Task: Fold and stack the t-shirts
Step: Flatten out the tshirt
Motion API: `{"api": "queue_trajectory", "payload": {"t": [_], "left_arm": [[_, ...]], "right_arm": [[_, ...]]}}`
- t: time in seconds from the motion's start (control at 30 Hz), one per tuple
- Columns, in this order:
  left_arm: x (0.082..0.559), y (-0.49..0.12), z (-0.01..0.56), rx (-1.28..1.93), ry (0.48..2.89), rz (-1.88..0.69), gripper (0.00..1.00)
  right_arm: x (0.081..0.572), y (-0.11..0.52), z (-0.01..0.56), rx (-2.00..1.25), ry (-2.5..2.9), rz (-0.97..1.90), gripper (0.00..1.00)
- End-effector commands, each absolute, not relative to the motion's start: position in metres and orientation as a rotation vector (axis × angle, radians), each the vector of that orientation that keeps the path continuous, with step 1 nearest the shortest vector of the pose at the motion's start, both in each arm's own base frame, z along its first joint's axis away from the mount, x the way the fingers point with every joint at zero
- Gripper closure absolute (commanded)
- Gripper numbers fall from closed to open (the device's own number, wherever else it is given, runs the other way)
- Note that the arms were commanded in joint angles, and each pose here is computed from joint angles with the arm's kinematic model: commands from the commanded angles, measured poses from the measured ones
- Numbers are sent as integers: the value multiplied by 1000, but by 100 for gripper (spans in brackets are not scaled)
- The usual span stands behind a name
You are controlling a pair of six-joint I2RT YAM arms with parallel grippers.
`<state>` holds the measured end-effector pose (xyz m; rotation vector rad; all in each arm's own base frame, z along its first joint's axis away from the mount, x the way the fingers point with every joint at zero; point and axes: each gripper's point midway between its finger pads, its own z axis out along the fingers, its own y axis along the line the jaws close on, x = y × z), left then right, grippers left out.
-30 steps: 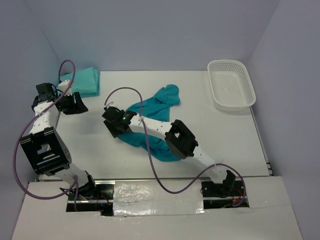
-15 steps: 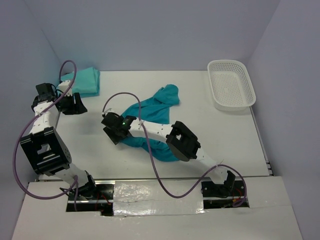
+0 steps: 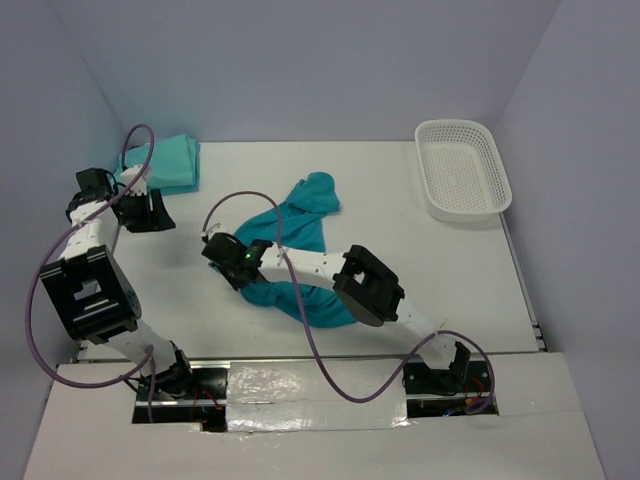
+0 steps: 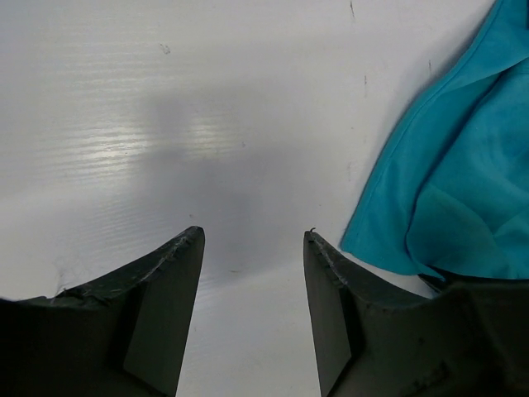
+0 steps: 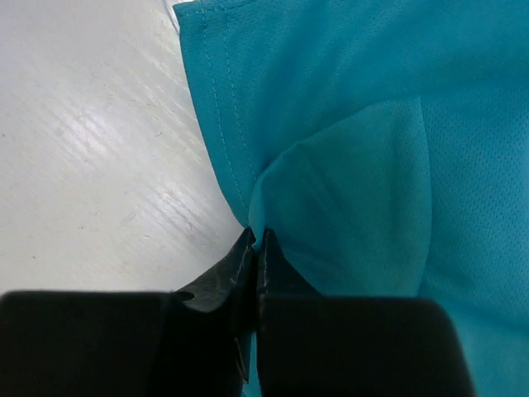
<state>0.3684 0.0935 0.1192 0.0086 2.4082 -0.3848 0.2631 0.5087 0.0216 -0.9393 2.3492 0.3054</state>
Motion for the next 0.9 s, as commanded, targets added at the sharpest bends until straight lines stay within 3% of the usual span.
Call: {"api": "queue_trajectory", "payload": {"t": [0.0,0.13,0.23,0.3,0.4,0.53,0.57,0.6,0.77,0.87], "left_arm": [[382,101,138,43,2356,-351,37],[381,80,136,148,2362,-409,38],[372,29,122,361,2427,-532,35],[355,-9,94,461,2502,-666,30],[336,-39,66,494,2583,-776,20],[332,-34,40,352,2666,-873,10],[335,-31,46,309,2658,-916,2],[335,-34,51,314,2645,-969,1],[312,-66,67,323,2565,-1273,1],[294,-95,71,413,2485,-1502,15]], "right_arm": [[232,482,-15,-1009,2471,243,100],[242,505,59,-1039,2334,371,100],[238,525,133,-1070,2202,581,100],[232,527,160,-1087,2124,705,90],[235,514,145,-1086,2133,711,100],[240,506,129,-1051,2179,766,100],[236,499,117,-1043,2209,763,100],[236,499,122,-1029,2199,775,100],[243,494,115,-895,2230,809,100],[250,492,116,-850,2238,829,100]]}}
